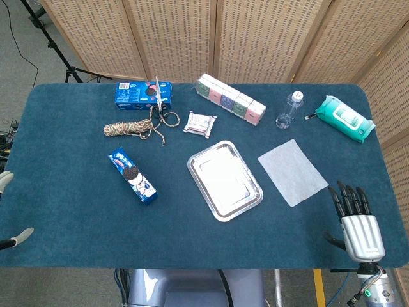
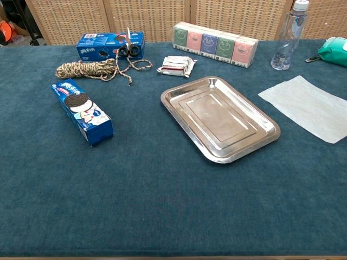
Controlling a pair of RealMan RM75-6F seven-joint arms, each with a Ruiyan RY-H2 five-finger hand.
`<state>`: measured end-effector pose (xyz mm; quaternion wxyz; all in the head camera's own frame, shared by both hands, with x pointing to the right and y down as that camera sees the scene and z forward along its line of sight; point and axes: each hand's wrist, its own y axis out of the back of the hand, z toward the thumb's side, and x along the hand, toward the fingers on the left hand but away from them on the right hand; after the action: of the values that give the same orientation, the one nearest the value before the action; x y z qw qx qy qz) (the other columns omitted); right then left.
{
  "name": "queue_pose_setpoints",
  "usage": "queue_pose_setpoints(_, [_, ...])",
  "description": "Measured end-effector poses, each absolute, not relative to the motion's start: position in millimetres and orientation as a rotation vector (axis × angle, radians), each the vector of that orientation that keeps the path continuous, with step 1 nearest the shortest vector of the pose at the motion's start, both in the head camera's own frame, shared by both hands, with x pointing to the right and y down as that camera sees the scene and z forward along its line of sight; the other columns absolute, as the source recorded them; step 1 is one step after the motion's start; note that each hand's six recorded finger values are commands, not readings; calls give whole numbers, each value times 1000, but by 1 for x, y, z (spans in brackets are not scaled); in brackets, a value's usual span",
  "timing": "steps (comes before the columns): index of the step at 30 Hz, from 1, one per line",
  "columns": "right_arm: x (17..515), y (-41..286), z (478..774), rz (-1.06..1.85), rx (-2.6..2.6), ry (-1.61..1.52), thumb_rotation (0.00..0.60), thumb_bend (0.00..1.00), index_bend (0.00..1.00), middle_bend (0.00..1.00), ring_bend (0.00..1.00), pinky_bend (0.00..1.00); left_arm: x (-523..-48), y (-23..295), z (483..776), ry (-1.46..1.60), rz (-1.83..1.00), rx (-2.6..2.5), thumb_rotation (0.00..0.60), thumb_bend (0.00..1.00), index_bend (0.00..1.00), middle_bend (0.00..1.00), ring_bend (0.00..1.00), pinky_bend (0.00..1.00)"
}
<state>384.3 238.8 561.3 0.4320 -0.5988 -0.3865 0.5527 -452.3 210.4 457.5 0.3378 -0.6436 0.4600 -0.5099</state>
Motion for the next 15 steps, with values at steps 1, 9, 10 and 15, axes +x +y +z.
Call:
queue_pose_setpoints(1, [383, 239, 561, 1373, -1492, -960, 600, 0, 0, 0, 0, 0, -452, 211, 458, 1199, -1329, -1679, 600, 0, 0, 0, 0, 0])
queue_pose_setpoints(9, [379, 237, 567, 1342, -1520, -958, 600, 0, 86, 0, 0, 0, -455, 211, 453, 1223, -1321, -1668, 600, 0, 0, 0, 0, 0])
queue_pose_setpoints(10, [375, 236, 569, 1325, -1539, -960, 600, 0, 100, 0, 0, 0, -456, 211, 453, 1226, -1320, -1668, 600, 0, 0, 0, 0, 0])
queue_pose_setpoints(15, [357, 230, 590, 1268, -1624, -927, 600, 0, 209, 0, 0, 0, -459, 210, 454, 1233, -1332, -1660, 600, 0, 0, 0, 0, 0])
